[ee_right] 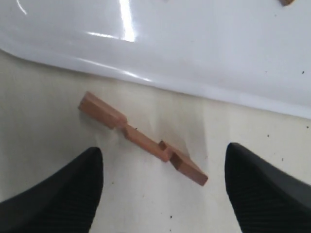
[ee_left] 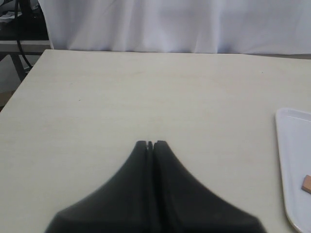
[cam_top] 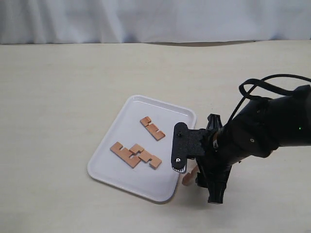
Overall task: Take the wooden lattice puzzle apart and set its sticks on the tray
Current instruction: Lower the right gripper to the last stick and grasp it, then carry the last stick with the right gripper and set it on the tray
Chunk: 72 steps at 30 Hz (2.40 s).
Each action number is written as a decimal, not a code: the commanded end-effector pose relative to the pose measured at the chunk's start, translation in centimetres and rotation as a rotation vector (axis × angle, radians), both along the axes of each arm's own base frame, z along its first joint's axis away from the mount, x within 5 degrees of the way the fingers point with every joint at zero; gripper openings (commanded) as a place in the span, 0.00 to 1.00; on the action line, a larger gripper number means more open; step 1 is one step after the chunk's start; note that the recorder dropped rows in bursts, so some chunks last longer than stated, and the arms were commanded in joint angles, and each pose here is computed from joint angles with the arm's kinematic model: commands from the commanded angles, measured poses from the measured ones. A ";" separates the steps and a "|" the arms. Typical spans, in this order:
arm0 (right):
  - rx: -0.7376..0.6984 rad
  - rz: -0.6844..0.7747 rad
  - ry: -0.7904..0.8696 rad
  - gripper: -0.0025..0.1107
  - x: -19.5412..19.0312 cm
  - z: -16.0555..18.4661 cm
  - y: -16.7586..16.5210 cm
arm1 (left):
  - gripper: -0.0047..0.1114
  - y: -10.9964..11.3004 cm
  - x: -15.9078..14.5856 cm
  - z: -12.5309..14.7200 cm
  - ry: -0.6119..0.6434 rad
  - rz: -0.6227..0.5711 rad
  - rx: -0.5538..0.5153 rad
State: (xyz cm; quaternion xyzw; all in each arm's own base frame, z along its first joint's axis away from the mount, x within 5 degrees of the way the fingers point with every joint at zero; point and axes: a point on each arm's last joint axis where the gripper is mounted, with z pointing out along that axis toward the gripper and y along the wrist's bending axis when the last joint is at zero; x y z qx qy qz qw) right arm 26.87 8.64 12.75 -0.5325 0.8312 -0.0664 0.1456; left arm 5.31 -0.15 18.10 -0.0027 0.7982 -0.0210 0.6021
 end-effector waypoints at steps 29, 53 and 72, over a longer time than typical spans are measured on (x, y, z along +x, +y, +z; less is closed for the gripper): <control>0.009 0.011 -0.020 0.57 0.4 -0.7 0.1 | 0.04 0.0 0.0 0.0 -0.004 0.000 0.001; 0.029 -0.004 -0.026 0.20 0.4 -0.6 0.2 | 0.04 0.0 0.0 0.0 -0.006 0.000 0.001; -0.046 0.083 0.026 0.07 -0.8 1.2 -0.4 | 0.04 0.0 0.0 0.0 -0.006 0.000 0.001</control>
